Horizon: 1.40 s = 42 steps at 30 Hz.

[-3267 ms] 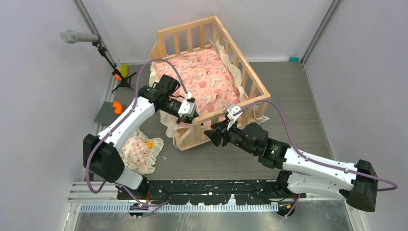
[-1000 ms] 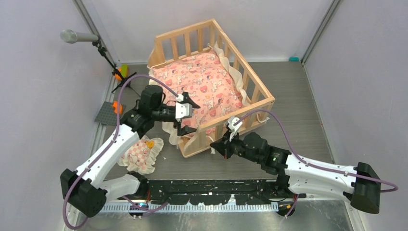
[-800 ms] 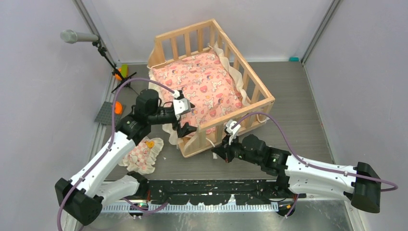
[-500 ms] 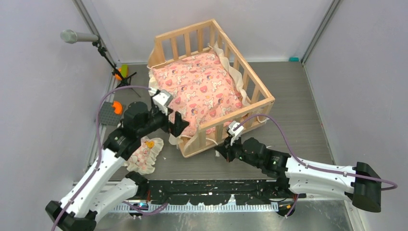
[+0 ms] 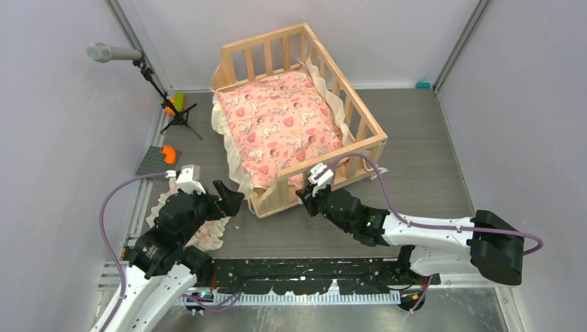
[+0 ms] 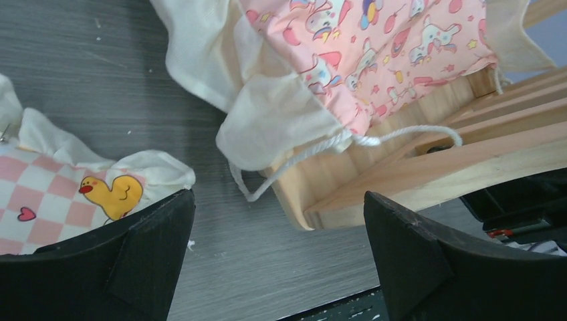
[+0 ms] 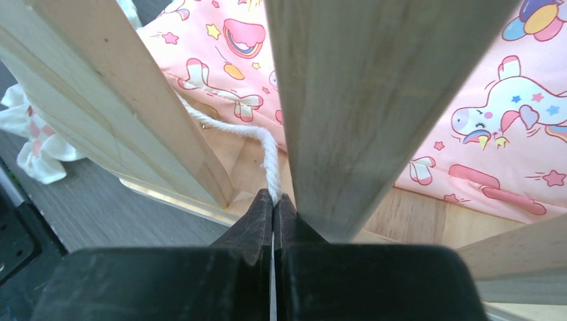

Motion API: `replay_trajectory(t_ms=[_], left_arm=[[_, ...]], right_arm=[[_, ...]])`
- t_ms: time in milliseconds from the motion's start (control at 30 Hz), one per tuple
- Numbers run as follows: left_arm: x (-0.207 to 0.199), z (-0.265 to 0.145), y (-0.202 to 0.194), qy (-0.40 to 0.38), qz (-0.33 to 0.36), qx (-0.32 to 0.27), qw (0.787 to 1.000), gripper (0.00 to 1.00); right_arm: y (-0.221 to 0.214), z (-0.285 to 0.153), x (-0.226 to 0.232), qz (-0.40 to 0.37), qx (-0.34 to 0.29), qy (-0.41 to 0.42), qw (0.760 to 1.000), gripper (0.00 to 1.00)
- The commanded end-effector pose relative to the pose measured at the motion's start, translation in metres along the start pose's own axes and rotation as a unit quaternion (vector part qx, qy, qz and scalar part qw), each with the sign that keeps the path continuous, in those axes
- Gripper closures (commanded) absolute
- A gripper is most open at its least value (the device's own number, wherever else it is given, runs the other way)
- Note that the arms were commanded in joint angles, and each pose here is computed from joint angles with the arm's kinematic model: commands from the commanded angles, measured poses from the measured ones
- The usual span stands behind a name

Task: Set up the pet bed
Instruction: Cross the ropes on the bed frame.

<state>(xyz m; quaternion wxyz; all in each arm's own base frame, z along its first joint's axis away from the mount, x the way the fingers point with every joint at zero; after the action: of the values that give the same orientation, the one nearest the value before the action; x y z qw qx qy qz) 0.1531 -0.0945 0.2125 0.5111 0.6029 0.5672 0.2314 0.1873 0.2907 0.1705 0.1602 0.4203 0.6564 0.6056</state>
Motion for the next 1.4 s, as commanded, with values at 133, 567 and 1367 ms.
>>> replay_trajectory(t_ms=[133, 567, 1367], left_arm=[[0.013, 0.014, -0.011, 0.056, -0.025, 0.028, 0.998, 0.00], [-0.020, 0.034, -0.023, -0.090, 0.038, 0.002, 0.995, 0.04], [-0.018, 0.077, -0.080, -0.123, 0.022, 0.032, 0.992, 0.57]], right_arm=[[0.079, 0.018, -0.050, 0.041, -0.106, -0.074, 0.991, 1.00], [0.051, -0.029, -0.024, 0.037, -0.008, 0.076, 0.996, 1.00], [-0.012, -0.055, 0.006, 0.052, 0.089, 0.160, 0.982, 1.00]])
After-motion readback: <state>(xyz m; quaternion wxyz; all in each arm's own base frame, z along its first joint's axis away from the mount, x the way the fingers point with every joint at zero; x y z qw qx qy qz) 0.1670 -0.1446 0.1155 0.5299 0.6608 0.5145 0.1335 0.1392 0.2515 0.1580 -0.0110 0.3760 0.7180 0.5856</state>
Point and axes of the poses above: each gripper's point midway between its finger pads, its own z axis out along the fingers, its own x axis along the line the jaws close on, y = z × x, the point moved 3 cm from there along -z, back along the fingers, and after that the axes turned 12 degrees about z, right-handed, at the moved point
